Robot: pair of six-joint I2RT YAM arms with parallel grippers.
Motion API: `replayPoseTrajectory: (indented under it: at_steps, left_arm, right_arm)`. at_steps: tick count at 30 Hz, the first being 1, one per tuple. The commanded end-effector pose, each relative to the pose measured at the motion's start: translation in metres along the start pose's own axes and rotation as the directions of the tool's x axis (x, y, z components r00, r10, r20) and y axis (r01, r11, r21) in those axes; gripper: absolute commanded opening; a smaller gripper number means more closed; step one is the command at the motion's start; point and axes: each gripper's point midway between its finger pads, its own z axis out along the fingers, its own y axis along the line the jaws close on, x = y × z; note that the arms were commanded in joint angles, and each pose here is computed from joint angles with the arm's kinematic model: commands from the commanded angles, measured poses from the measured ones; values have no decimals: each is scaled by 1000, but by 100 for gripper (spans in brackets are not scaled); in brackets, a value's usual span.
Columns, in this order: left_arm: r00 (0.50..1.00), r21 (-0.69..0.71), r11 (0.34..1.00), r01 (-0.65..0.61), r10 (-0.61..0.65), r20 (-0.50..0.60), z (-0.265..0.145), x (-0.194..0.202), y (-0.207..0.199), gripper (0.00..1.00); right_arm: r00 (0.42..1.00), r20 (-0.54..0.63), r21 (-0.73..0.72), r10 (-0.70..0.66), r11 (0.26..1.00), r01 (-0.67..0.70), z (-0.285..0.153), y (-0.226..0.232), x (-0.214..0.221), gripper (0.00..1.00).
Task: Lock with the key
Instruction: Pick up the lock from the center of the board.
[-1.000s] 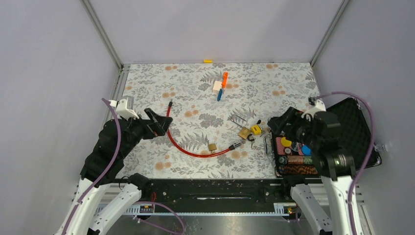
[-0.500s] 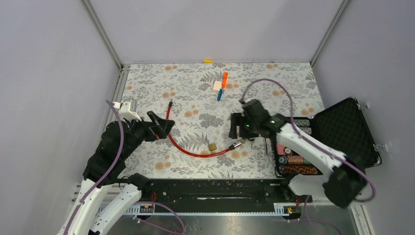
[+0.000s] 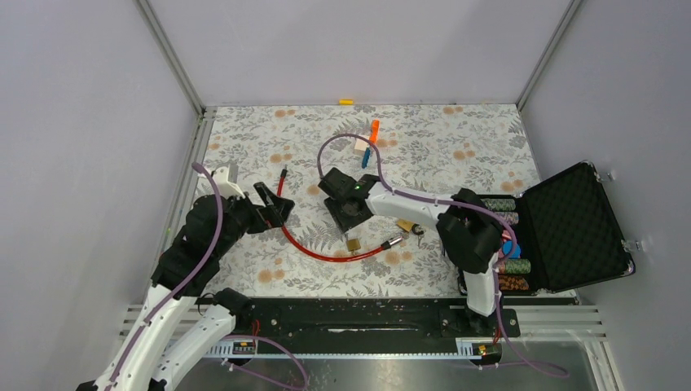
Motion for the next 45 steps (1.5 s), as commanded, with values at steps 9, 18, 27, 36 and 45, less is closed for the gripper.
replayPoseTrajectory:
  at_steps: [9, 18, 27, 36, 45]
  left_arm:
    - [984, -111, 994, 14, 5, 177, -11, -25, 24, 99]
    - [985, -148, 989, 23, 3, 174, -10, -23, 32, 99]
    - [981, -175, 982, 68, -33, 192, -18, -22, 39, 99]
    - [975, -207, 974, 89, -43, 219, -28, -22, 48, 99]
    - [974, -221, 969, 106, -57, 219, -31, -21, 51, 99]
  right_arm:
    - [997, 1, 55, -75, 996, 75, 12, 10, -11, 56]
    - [992, 2, 81, -129, 988, 128, 12, 6, -4, 58]
    - [983, 51, 83, -178, 981, 173, -2, 17, -9, 61]
    - [979, -5, 94, -202, 975, 202, 17, 24, 6, 56]
    - [988, 69, 99, -135, 987, 128, -9, 25, -6, 62]
